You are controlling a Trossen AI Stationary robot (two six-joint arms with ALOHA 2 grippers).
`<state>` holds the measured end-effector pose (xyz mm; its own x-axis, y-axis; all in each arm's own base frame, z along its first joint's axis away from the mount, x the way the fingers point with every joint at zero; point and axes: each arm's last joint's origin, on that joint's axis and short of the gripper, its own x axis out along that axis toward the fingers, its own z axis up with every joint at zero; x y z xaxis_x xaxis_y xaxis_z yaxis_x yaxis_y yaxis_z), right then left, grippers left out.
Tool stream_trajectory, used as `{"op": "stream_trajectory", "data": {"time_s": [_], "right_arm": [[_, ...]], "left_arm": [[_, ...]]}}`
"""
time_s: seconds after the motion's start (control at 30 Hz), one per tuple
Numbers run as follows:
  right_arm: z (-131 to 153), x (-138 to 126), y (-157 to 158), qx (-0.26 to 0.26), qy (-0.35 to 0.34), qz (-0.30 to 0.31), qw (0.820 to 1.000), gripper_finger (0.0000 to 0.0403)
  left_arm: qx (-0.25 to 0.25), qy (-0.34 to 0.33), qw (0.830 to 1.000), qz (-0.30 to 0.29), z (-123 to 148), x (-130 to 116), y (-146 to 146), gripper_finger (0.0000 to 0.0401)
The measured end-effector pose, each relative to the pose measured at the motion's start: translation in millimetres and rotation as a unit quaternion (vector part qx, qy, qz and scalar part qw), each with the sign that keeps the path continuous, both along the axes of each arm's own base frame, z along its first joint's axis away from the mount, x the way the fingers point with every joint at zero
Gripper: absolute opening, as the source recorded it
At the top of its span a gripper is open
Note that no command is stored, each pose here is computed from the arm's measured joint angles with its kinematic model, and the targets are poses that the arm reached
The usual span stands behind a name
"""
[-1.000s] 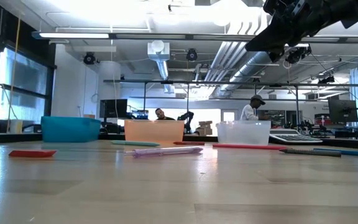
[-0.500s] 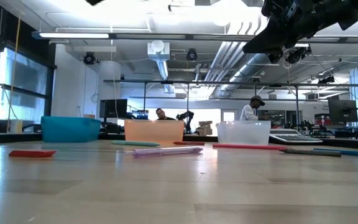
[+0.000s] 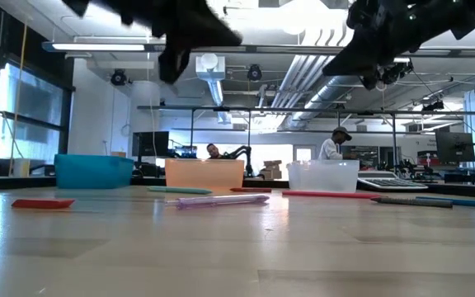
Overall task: Sort crayons/erasers/pens/pencils in bins
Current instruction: Put the gray crayon into the orange bin
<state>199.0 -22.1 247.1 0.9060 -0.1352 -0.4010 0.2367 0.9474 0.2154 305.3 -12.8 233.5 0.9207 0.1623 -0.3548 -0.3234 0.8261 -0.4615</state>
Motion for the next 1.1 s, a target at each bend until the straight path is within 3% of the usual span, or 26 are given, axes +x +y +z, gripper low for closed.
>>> {"op": "stream_trajectory", "data": {"time_s": [0.27,0.47,0.87,1.0,1.1], "right_arm": [[-4.2,-7.3,-7.4,0.067,0.062,-0.121,0.988,0.0],[8.9,-2.3,-18.0,0.075,0.133,-0.183,0.971,0.0],[40.7,47.5,-20.4,0.084,0.312,-0.164,0.932,0.0],[39.0,51.0,-17.2,0.118,0.353,-0.15,0.916,0.0],[30.0,48.2,-17.0,0.112,0.369,-0.145,0.911,0.0]], "left_arm": [[-0.002,-0.023,1.0,-0.018,-29.8,-21.5,38.1,0.0],[-0.005,-0.066,0.998,-0.018,-41.4,-41.9,72.8,0.0],[0.022,-0.09,0.996,-0.02,-35.0,-73.8,117.1,0.0],[0.032,-0.1,0.994,-0.01,-28.4,-80.3,123.2,0.0],[0.037,-0.101,0.994,-0.003,-26.8,-82.9,126.1,0.0]]}}
